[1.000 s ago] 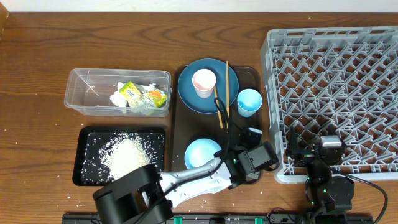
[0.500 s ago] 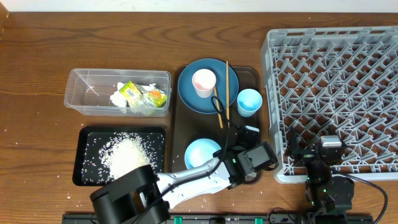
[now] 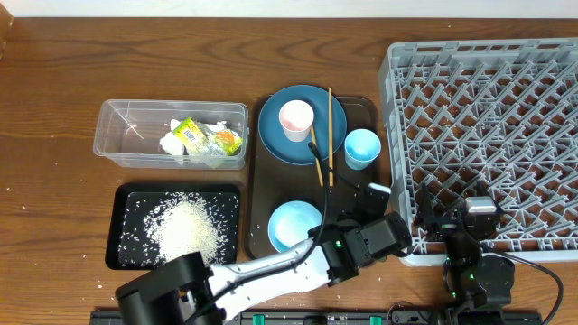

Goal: Sort waste into correct bins and load items into the dishwasher rack
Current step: 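Lower the left gripper onto the carrot and grasp it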

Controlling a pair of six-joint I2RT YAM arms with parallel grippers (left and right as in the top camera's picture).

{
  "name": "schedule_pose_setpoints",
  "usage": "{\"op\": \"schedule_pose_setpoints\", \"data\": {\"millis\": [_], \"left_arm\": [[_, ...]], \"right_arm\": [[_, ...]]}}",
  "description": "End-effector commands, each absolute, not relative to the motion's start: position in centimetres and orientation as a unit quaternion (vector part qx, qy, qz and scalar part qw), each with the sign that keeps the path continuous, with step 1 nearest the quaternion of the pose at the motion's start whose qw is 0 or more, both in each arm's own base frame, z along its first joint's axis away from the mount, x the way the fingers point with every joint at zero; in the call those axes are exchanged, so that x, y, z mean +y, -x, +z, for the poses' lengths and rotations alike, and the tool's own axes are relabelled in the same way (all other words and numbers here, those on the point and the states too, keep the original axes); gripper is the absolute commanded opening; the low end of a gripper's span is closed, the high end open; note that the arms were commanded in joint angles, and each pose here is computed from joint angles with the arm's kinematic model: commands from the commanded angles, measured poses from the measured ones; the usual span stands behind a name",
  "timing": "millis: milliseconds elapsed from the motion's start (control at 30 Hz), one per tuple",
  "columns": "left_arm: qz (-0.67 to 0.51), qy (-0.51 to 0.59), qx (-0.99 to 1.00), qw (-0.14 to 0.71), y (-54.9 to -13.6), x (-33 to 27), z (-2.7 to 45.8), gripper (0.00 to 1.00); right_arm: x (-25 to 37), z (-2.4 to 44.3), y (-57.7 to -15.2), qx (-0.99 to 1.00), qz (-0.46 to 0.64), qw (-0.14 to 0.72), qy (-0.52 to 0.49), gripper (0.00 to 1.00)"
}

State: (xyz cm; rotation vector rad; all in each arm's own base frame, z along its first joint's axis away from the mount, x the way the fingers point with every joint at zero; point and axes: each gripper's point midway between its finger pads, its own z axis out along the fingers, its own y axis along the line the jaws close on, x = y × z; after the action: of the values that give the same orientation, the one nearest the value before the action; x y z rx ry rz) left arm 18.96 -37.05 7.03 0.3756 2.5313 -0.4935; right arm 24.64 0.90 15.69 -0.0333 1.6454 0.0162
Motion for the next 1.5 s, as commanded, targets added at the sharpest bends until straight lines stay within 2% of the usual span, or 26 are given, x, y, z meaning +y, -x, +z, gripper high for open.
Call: {"op": "schedule_pose_setpoints", "data": {"millis": [0, 1100, 1467], "left_arm": [[-0.161, -0.135, 0.939, 0.273, -19.5, -36.7, 5.9, 0.38], [-0.107, -0.14, 0.947, 0.269, -20.2, -36.2, 0.6, 0.4], [-0.087, -0.135, 0.945, 0.286, -20.8, -35.6, 0.2, 0.4]], "right_arm": [[0.7, 15.7, -24.6, 0.733, 0.003, 0.681, 0.013, 0.99], [0.7, 15.7, -24.6, 0.733, 0.003, 0.681, 0.013, 0.99], [0.7, 15.7, -24.6, 0.733, 0.003, 0.681, 0.013, 0.99]]}}
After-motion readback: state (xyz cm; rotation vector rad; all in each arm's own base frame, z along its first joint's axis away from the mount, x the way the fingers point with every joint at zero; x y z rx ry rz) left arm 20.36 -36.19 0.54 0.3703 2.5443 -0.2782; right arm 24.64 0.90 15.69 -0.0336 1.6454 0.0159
